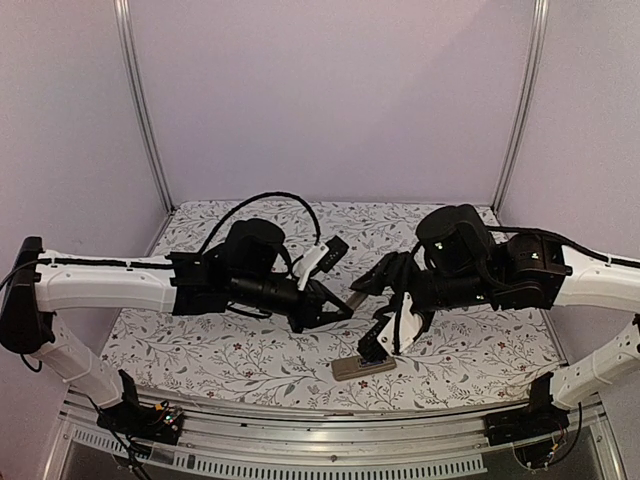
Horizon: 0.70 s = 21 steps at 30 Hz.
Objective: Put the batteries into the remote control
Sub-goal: Pass from the left arm to the right
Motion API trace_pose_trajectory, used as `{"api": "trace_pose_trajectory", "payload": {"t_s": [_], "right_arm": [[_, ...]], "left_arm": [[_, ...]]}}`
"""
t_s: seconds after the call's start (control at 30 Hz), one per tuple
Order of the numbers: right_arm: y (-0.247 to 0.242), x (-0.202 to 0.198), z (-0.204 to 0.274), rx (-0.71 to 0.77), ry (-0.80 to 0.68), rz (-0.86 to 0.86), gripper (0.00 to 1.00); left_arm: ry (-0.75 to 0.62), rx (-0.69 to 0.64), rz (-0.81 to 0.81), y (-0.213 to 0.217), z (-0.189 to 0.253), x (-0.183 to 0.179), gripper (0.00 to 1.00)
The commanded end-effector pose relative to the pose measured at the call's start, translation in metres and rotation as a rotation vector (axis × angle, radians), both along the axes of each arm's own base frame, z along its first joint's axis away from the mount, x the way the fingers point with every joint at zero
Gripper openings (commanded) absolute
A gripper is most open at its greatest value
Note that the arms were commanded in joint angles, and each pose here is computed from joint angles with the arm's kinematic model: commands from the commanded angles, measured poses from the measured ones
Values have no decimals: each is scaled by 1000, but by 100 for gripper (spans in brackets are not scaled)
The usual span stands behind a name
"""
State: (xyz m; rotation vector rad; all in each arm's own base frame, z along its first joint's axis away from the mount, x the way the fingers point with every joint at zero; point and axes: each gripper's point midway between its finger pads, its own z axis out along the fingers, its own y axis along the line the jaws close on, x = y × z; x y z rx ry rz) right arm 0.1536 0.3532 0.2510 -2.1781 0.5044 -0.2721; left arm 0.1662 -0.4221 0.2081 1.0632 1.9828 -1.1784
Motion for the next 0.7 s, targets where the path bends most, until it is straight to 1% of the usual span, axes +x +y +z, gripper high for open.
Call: {"api": "trace_pose_trajectory", "payload": {"t_s": [0.0,0.33,0.43,0.53,0.67], "right_arm": [[1,11,-2,-41,-108,6,65],[8,18,-22,-75,-124,5,55],[12,19,-23,-67,-124,4,50],[14,19,-25,-64,-120,7,49],[15,19,-29,-69,-116,3,43]], "left_arm": [[23,10,-29,-1,6,-3,0],[25,-21,-24,-5,13,-1,0],[25,-16,-23,-5,11,-1,0],[29,-9,-21,-4,8,-1,0],[29,-10,-20,-4,8,-1,0]]}}
